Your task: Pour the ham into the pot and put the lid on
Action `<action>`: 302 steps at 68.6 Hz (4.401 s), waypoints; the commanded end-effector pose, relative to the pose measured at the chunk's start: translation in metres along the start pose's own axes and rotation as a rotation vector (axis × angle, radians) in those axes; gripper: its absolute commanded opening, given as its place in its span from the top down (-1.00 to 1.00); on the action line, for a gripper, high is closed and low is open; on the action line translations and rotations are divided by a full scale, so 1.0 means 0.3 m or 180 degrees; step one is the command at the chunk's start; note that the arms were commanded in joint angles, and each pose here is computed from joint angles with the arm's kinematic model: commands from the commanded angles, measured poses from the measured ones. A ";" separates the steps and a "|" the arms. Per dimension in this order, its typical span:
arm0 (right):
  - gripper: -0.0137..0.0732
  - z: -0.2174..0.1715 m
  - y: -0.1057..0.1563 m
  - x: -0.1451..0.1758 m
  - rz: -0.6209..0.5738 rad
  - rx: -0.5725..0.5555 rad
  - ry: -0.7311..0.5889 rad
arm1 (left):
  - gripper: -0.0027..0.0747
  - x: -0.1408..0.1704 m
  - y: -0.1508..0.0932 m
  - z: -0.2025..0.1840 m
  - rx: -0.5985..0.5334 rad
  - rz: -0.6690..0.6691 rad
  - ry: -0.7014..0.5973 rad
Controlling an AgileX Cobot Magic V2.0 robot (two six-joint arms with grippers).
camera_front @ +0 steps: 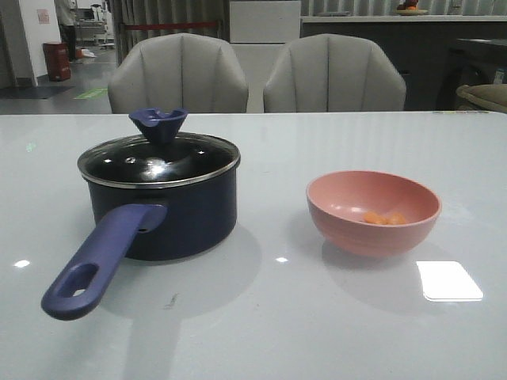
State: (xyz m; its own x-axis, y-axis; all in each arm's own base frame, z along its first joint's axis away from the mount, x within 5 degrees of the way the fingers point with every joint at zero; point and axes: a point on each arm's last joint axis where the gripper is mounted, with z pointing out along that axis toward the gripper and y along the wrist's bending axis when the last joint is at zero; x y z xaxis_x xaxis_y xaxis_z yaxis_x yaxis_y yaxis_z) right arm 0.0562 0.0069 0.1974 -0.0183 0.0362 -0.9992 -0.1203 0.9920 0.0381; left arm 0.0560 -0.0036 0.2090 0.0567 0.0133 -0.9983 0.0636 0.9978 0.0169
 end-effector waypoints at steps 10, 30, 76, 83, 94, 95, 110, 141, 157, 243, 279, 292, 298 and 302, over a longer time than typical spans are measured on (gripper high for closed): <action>0.38 -0.007 0.000 -0.031 -0.0041 0.0011 -0.0312 | 0.59 -0.018 0.000 -0.005 -0.0003 -0.0022 -0.0395; 0.38 -0.007 0.000 -0.031 -0.0041 0.0011 -0.0312 | 0.59 -0.168 0.013 -0.032 -0.0045 -0.0444 -0.1217; 0.38 -0.007 0.000 -0.031 -0.0041 0.0011 -0.0312 | 0.59 -0.323 0.000 0.156 0.0037 -0.0434 0.0433; 0.38 -0.007 0.000 -0.031 -0.0041 0.0011 -0.0312 | 0.59 -0.315 -0.001 0.170 0.0035 -0.0455 0.0503; 0.38 -0.007 0.000 -0.031 -0.0041 0.0011 -0.0312 | 0.57 -0.310 -0.002 0.176 0.0038 -0.0513 0.0543; 0.38 -0.007 0.000 -0.031 -0.0041 0.0011 -0.0312 | 0.57 -0.310 -0.002 0.176 0.0038 -0.0513 0.0543; 0.38 -0.007 0.000 -0.031 -0.0041 0.0011 -0.0312 | -0.12 -0.306 -0.002 0.175 0.0042 -0.0513 0.0586; 0.38 -0.007 0.000 -0.031 -0.0041 0.0011 -0.0312 | -0.39 -0.312 -0.005 0.175 0.0055 -0.0683 0.0564; 0.38 -0.007 0.000 -0.031 -0.0041 0.0011 -0.0312 | -0.39 -0.374 -0.010 0.199 0.0104 -0.0577 0.0868; 0.38 -0.007 0.000 -0.031 -0.0041 0.0011 -0.0312 | -0.61 -0.446 -0.530 1.017 0.1184 0.0227 0.3186; 0.38 -0.007 0.000 -0.031 -0.0041 0.0011 -0.0312 | -0.61 -0.319 -0.572 1.113 0.0891 0.0251 0.3714; 0.38 -0.007 0.000 -0.031 -0.0041 0.0011 -0.0312 | -0.59 -0.305 -0.577 1.126 0.0888 0.0236 0.3667; 0.38 -0.007 0.000 -0.031 -0.0041 0.0011 -0.0312 | -0.54 -0.292 -0.579 1.129 0.0881 0.0248 0.3709; 0.38 -0.007 0.000 -0.031 -0.0041 0.0011 -0.0312 | -0.49 -0.280 -0.580 1.130 0.0872 0.0262 0.3764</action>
State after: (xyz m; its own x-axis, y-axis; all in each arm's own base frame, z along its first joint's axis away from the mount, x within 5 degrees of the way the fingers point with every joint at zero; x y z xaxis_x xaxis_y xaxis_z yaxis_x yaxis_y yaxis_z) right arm 0.0562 0.0069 0.1974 -0.0183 0.0362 -0.9992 -0.1203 0.9920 0.0381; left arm 0.3814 -0.1997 0.2819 -0.8931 0.2906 -0.3434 0.3205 0.9467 -0.0324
